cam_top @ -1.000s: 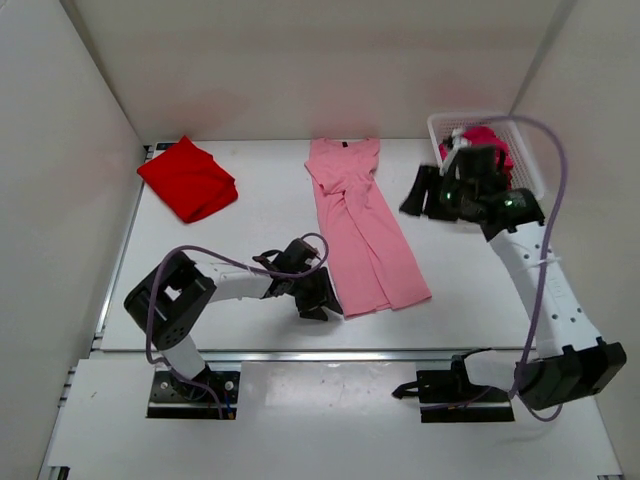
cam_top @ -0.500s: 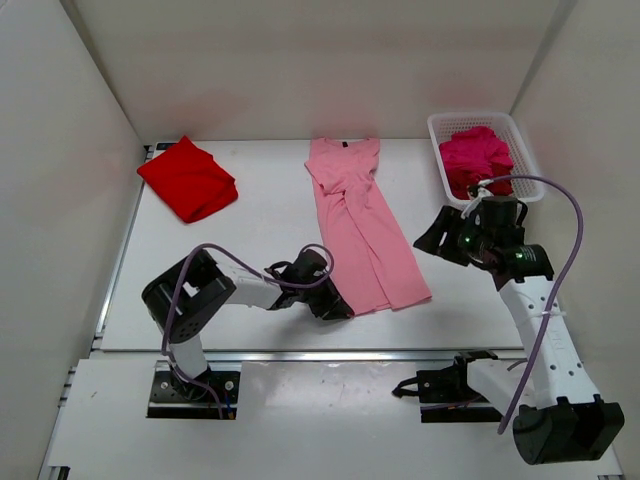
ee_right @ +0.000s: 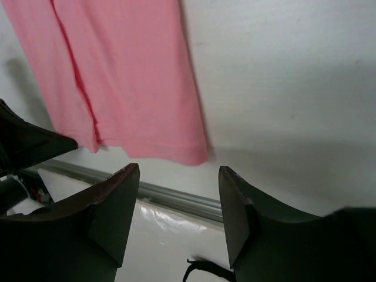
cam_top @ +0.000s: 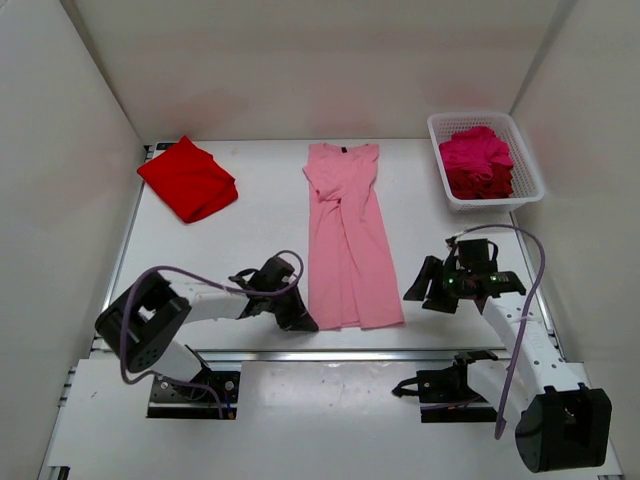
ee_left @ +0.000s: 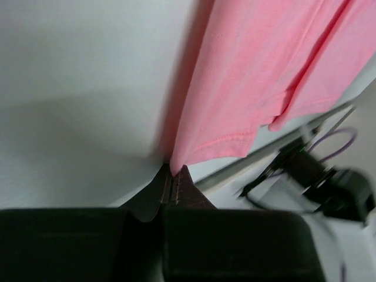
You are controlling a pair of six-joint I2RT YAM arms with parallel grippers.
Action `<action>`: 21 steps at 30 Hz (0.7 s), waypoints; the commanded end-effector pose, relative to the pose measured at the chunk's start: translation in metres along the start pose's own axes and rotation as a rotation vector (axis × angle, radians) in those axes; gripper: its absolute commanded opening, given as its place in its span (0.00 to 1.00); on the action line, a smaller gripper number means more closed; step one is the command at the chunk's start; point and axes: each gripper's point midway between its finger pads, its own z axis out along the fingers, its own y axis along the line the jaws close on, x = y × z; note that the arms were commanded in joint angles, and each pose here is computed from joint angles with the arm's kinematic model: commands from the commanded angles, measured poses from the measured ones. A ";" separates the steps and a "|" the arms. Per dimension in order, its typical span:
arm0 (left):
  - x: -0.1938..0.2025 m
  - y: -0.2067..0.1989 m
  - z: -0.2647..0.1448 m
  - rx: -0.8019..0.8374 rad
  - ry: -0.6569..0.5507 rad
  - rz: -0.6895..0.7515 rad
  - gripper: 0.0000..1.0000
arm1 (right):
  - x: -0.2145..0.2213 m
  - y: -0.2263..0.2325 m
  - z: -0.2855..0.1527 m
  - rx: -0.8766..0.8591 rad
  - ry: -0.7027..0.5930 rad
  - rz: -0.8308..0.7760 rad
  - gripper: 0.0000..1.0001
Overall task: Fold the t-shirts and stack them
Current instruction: Rotate the rectangle-folded T-shirt at the center of the board, then pick up the rectangle-folded T-shirt from the center of the board.
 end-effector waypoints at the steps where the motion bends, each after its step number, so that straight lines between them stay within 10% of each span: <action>1: 0.038 0.064 -0.020 -0.162 0.114 0.051 0.00 | 0.028 0.008 0.012 -0.078 0.072 0.019 0.54; 5: 0.031 0.069 -0.037 -0.160 0.107 0.058 0.09 | 0.056 0.021 0.030 -0.140 0.110 0.063 0.53; 11: 0.034 0.071 -0.049 -0.207 0.151 0.105 0.53 | 0.080 0.013 0.045 -0.148 0.113 0.147 0.53; 21: 0.021 0.074 -0.041 -0.166 0.072 0.026 0.45 | 0.091 0.014 0.052 -0.215 0.135 0.226 0.41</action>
